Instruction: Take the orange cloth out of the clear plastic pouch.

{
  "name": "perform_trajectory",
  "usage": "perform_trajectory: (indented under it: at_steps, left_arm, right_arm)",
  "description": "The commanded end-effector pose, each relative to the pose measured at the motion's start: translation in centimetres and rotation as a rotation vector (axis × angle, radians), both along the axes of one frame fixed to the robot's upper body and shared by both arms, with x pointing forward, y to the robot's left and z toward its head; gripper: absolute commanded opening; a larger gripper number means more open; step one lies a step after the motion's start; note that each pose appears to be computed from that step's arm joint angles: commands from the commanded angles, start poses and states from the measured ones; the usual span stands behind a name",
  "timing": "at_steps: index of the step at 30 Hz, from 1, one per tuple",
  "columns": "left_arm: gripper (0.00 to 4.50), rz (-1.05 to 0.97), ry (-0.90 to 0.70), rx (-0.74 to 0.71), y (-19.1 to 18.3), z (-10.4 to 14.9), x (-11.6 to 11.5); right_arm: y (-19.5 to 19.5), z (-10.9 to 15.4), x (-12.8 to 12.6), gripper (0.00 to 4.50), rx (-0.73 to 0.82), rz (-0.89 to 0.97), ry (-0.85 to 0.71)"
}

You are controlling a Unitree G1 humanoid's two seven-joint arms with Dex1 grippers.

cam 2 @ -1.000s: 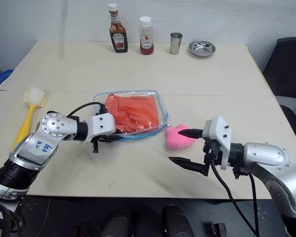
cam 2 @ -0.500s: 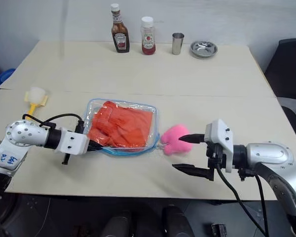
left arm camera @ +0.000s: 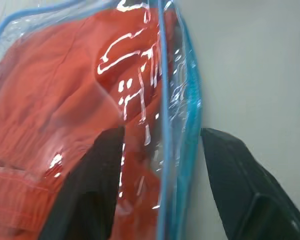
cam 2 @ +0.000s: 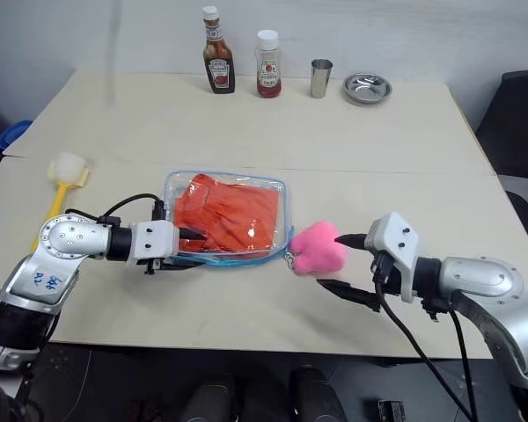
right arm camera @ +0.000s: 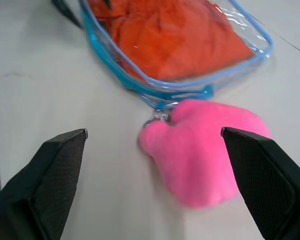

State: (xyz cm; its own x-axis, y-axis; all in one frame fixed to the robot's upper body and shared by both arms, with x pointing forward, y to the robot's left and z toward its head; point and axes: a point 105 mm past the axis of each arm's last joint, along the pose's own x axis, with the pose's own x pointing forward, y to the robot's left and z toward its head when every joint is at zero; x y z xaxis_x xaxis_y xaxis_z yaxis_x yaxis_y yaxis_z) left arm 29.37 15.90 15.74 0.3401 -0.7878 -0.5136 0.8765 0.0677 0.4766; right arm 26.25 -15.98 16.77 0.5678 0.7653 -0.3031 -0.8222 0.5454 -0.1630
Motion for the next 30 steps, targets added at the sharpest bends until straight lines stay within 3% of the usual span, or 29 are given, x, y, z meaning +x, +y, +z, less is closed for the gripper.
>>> perform_trajectory:
  at_steps: [1, 3, 6, 13, 18, 25, 30]
  left_arm:
    - [2.43, -0.038, 0.075, -0.129, -0.2, 3.2, -2.3]
    - [2.43, -0.035, 0.127, -0.187, -0.3, 4.4, -3.1]
    - [2.46, -0.015, 0.141, -0.225, -0.4, 5.5, -3.2]
    - [2.46, -0.010, 0.119, -0.220, -1.1, 5.5, -2.7]
    - [2.46, -0.008, 0.117, -0.227, -1.3, 5.5, -2.4]
    - [2.46, -0.040, 0.113, -0.220, -2.1, 5.3, -2.0]
    - [2.46, -0.101, 0.132, -0.198, -3.6, 4.7, -1.8]
  right_arm:
    - [-0.1, -0.8, 0.9, 4.50, 0.006, -0.061, 0.015]
    - [-0.2, -2.1, 1.3, 4.50, -0.013, -0.073, 0.033]
    - [-0.1, -3.2, 1.9, 3.88, 0.007, -0.084, 0.061]
    - [0.7, -4.0, 0.5, 1.50, -0.002, 0.017, 0.107]
    - [2.2, -3.4, -3.0, 0.02, 0.061, 0.181, 0.215]
    - [4.8, -2.3, -4.2, 0.02, 0.212, 0.257, 0.287]
    - [6.2, -6.1, -3.4, 0.02, 0.094, 0.208, 0.331]
